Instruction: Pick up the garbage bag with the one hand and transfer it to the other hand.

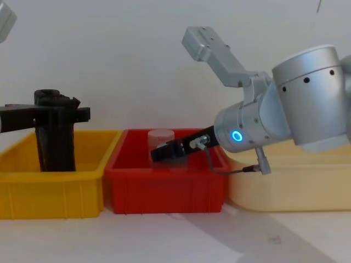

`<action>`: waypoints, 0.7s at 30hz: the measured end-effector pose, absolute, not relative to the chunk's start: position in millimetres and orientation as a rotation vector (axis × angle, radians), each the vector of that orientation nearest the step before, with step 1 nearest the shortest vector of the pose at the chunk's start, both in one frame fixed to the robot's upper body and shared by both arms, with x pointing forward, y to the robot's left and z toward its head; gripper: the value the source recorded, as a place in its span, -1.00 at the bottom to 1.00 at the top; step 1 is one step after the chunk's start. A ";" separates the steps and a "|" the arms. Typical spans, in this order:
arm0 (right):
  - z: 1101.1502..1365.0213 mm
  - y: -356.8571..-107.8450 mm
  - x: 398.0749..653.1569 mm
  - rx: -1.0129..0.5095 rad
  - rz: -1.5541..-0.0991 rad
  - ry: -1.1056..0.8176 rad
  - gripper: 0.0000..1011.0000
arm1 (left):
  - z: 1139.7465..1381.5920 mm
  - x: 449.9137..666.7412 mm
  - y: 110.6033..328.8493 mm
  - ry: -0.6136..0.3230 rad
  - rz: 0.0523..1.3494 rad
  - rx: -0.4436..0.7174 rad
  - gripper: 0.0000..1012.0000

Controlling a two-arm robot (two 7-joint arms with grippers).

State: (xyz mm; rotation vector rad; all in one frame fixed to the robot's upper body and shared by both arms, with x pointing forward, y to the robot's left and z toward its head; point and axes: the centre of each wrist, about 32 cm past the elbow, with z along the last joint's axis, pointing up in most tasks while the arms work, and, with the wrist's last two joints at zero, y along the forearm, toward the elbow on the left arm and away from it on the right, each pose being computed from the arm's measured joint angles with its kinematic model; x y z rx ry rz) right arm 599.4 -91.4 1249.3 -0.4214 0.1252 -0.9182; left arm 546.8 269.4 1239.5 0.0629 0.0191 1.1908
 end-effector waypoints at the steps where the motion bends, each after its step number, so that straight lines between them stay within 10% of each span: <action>1: 1249.1 -91.4 599.5 -0.422 -0.918 0.125 0.61 | 1239.5 546.8 269.4 0.019 1.191 0.063 0.98; 7: 1248.6 -91.1 599.6 -0.424 -0.918 0.124 0.31 | 1239.5 546.8 269.4 0.019 1.191 0.063 0.98; 21: 1248.2 -91.3 600.0 -0.426 -0.919 0.123 0.31 | 1239.5 546.8 269.4 0.019 1.191 0.063 0.98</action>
